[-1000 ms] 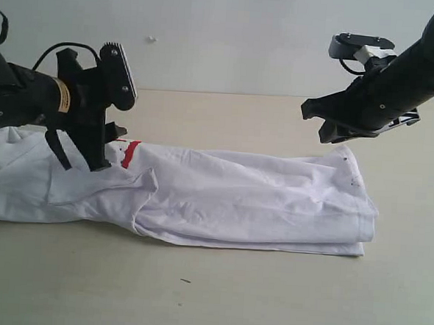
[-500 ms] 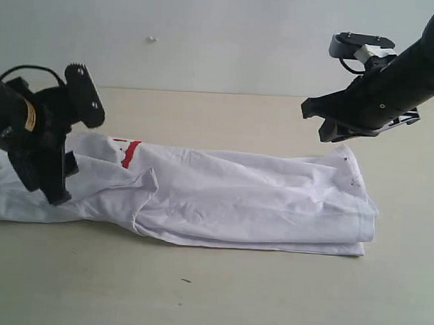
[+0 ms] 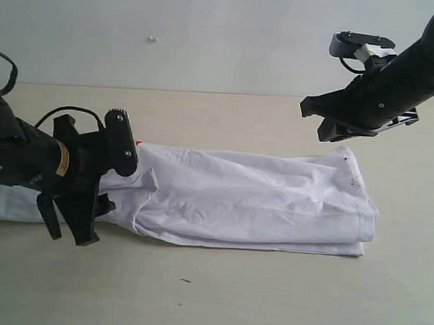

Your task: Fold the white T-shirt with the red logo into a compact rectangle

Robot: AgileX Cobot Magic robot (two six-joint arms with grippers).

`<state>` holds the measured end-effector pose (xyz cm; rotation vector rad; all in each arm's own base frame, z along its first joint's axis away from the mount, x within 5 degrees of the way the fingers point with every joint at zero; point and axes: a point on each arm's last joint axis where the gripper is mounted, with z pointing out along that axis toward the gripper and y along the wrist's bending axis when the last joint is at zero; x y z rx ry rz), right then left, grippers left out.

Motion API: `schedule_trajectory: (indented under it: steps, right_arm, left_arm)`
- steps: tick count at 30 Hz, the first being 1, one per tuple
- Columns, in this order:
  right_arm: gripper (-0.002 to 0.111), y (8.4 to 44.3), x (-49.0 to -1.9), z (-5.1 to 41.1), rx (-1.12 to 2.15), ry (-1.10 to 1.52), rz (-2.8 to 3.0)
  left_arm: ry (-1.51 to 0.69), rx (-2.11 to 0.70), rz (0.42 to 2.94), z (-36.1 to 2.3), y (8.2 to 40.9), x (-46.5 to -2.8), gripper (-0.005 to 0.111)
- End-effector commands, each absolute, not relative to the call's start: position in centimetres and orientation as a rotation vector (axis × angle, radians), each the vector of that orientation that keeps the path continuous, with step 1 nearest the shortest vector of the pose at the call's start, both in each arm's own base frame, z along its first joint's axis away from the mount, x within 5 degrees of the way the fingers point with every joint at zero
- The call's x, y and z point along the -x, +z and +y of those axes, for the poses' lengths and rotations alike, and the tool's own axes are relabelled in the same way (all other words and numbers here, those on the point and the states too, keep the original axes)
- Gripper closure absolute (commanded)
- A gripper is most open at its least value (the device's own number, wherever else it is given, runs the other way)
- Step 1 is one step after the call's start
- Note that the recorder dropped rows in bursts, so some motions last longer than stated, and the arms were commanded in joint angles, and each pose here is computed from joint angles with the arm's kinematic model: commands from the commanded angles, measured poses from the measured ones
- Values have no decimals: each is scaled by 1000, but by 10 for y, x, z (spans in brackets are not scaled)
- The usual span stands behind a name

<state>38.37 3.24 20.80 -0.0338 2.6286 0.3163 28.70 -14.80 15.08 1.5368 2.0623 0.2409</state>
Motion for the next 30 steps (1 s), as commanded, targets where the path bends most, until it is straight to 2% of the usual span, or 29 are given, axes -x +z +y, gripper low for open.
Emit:
schedule_trajectory:
  steps: [1, 10, 25, 30]
  right_arm:
    - [91, 211, -385, 32, 47, 306, 2611]
    - [91, 212, -386, 32, 43, 299, 2594]
    - [91, 212, -386, 32, 45, 298, 2595]
    - [91, 212, -386, 32, 46, 295, 2593]
  left_arm:
    - [245, -1642, 1919, -153, 140, -293, 48]
    - [314, -1456, 1996, -114, 153, -326, 48]
    - [311, -1382, 1755, -132, 195, -358, 48]
    - [341, -1337, 1819, -127, 205, -358, 48]
